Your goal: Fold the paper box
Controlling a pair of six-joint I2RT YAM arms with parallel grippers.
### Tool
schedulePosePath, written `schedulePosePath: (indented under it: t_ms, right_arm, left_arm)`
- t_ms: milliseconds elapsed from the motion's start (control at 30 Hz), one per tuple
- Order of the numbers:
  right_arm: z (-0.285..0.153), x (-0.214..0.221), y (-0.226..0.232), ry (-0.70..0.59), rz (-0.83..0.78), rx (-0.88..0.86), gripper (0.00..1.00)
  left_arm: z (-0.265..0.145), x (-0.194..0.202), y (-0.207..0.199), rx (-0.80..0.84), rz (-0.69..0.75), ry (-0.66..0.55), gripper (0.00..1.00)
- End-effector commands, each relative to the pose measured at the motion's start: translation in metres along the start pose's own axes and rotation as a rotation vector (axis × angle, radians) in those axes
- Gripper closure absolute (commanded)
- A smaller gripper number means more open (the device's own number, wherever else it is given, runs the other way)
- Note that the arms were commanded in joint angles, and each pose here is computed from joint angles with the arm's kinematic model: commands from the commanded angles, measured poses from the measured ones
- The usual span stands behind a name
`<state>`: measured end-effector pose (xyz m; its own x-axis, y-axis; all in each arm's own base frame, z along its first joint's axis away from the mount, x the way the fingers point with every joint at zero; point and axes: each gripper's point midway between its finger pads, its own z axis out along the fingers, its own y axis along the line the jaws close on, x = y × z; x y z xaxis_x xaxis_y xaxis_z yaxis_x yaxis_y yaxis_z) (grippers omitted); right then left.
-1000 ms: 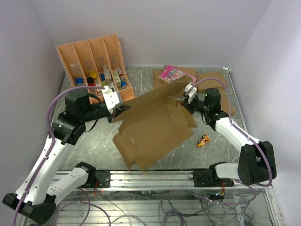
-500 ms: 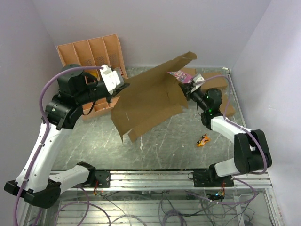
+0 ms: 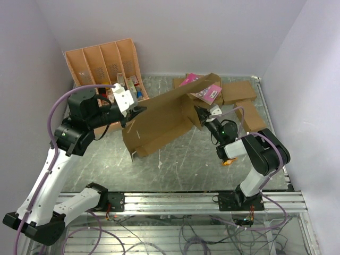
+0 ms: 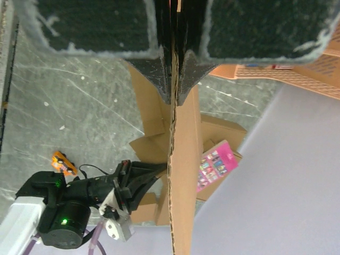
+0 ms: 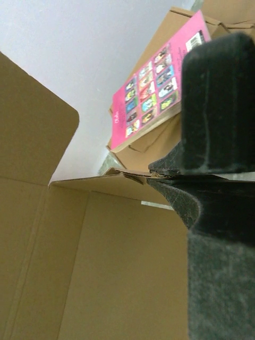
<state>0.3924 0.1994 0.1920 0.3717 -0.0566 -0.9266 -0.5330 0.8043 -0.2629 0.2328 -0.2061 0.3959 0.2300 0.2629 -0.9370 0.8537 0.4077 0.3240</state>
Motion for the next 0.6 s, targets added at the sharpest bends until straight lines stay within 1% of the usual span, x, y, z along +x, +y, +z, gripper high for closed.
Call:
schedulePosePath:
  t_ms: [0,233,400,567]
  right_arm:
    - [-0.007,-0.051,-0.012,-0.214,-0.117,0.072,1.0]
    - [-0.027,-0.042,-0.005,-0.168,-0.155,0.072,1.0]
    - [-0.044,-0.042,0.015,-0.155,-0.206,0.005,1.0]
    - [-0.057,-0.045,0.026,-0.153,-0.208,-0.032,1.0]
  left_arm:
    - [0.001,-0.007,-0.018,0.063,-0.045,-0.078,0.93]
    - [0.0,0.013,-0.033,0.097,-0.092,-0.05,0.93]
    - [-0.003,0.019,-0.037,0.094,-0.107,-0.037,0.93]
    - [-0.004,0.023,-0.038,0.091,-0.12,-0.029,0.93]
